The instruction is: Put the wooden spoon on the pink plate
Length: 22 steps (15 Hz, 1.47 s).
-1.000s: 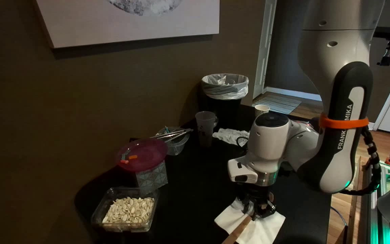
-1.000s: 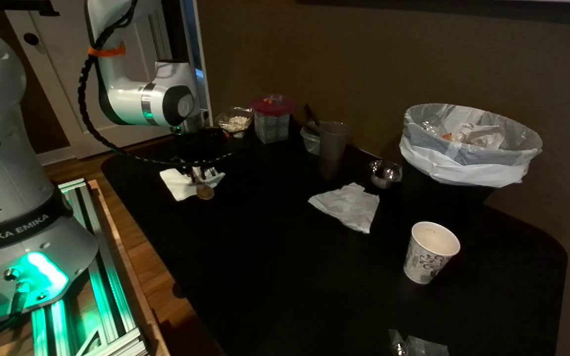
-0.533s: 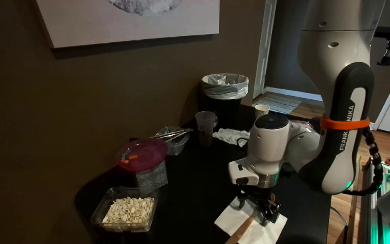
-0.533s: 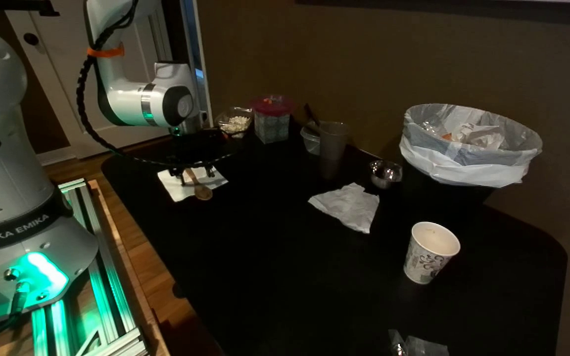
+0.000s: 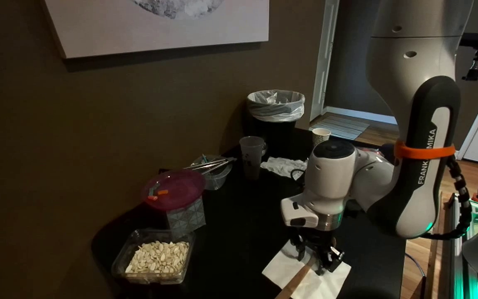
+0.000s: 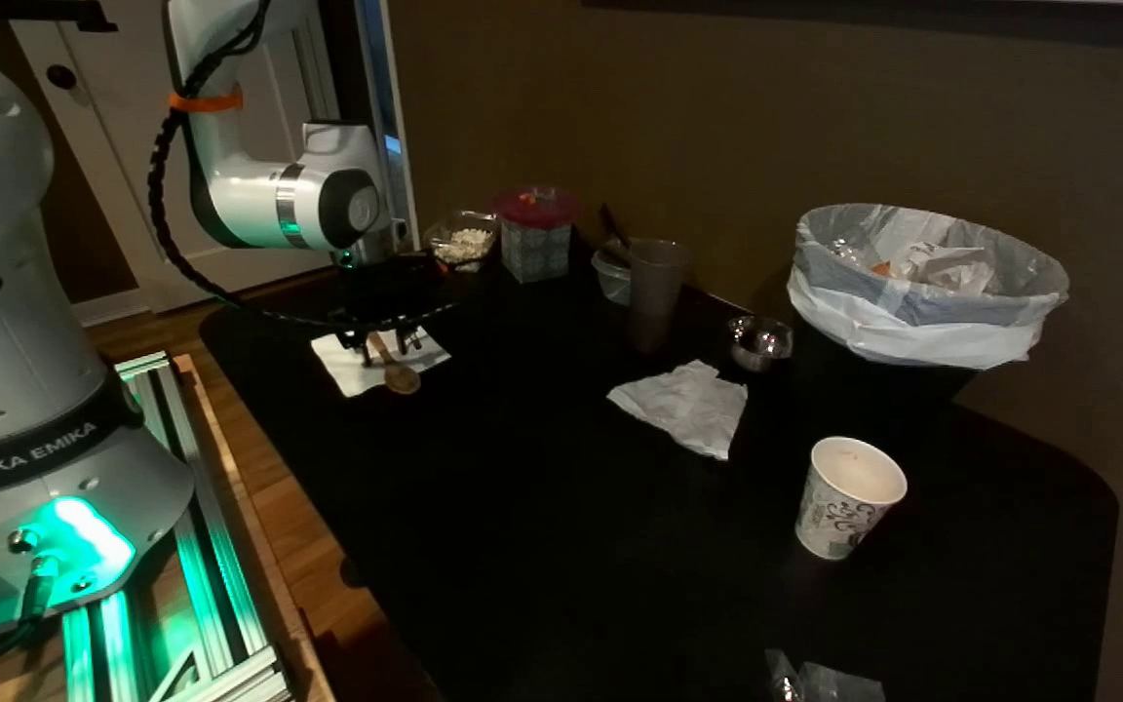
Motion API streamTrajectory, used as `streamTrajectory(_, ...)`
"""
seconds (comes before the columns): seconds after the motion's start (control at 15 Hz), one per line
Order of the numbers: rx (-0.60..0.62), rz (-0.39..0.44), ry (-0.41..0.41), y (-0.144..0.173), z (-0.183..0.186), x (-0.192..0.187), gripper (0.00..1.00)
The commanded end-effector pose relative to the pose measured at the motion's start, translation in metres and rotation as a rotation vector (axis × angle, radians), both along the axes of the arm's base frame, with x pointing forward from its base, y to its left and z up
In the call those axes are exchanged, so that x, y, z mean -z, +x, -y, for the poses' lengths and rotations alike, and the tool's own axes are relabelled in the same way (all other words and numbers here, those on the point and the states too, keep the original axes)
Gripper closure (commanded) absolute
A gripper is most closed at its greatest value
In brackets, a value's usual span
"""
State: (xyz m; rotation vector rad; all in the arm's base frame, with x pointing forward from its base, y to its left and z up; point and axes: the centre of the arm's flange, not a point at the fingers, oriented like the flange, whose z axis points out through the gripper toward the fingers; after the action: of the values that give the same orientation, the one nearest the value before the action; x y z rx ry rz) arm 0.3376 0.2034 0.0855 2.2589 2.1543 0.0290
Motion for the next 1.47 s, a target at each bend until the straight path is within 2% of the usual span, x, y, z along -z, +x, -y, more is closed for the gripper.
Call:
streamTrajectory(0.0,-0.001,0.004,-0.010,-0.004,0.002,-0.008,0.72)
streamTrajectory(0.07,-0.002,0.007,-0.008,-0.005,0.002,-0.010,0.78)
streamTrajectory(0.27,-0.003,0.014,-0.005,-0.004,0.002,-0.014,0.81)
streamTrajectory(0.33,-0.004,0.017,-0.005,-0.004,0.002,-0.015,0.77)
streamTrajectory(0.4,-0.003,0.017,-0.005,-0.003,0.002,-0.016,0.89)
streamTrajectory(0.6,0.002,0.018,-0.005,-0.003,0.001,-0.018,1.00)
streamTrajectory(0.73,0.007,0.009,0.006,-0.004,0.000,-0.034,0.96)
streamTrajectory(1.07,0.043,-0.004,0.028,-0.004,-0.006,-0.073,0.96)
streamTrajectory(1.4,0.105,0.019,0.080,0.015,-0.050,-0.119,0.96)
